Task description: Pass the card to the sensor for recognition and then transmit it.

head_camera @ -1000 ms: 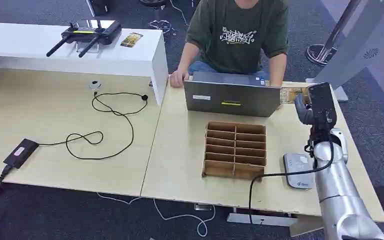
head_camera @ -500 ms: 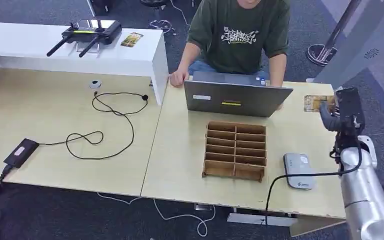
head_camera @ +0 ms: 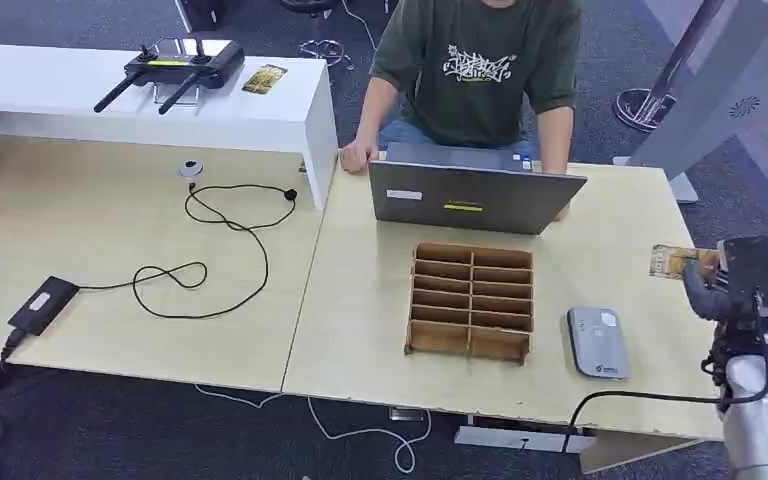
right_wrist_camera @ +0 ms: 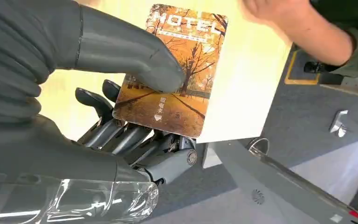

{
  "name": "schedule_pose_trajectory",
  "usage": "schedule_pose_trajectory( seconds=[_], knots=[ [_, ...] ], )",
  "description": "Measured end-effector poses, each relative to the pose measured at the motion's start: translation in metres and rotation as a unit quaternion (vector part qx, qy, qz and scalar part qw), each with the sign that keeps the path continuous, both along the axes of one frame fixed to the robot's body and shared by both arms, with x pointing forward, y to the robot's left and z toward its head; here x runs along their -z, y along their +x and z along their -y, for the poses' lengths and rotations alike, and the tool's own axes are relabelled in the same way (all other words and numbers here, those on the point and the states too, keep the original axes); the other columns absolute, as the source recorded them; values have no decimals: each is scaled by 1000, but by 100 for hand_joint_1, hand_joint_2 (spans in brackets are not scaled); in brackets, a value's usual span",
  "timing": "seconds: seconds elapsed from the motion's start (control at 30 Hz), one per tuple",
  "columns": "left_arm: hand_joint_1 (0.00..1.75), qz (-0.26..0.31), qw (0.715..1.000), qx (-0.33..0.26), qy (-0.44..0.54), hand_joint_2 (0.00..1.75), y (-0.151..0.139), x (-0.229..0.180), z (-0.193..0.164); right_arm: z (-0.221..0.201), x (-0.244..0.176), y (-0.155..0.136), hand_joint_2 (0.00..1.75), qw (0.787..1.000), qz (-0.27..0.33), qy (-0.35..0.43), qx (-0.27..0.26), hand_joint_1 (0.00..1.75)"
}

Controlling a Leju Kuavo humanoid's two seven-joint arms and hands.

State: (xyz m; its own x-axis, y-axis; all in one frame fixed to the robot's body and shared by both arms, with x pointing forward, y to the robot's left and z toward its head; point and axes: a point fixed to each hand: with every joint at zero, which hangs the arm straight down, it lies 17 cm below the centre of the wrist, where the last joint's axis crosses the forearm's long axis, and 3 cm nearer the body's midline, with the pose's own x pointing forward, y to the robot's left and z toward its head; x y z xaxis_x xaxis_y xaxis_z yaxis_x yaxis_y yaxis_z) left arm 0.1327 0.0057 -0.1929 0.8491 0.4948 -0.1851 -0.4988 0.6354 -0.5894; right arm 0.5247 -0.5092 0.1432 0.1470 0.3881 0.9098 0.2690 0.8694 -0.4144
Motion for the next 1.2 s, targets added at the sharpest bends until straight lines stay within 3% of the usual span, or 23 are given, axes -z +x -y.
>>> schedule_pose_trajectory(
  seconds=[0.33, 0.73, 1.2],
  knots=[
    [0, 0, 1000, 4, -4, 0, -1, -1, 2, 16, 23, -40, 175, 1000, -12, 5, 20, 175],
    [0, 0, 1000, 4, -4, 0, -1, -1, 1, 12, 59, -86, 175, 998, -64, 13, 6, 175],
    [0, 4, 1000, 6, -1, 0, -1, 0, 0, -11, 88, -99, 175, 994, -101, 27, -15, 175]
  ],
)
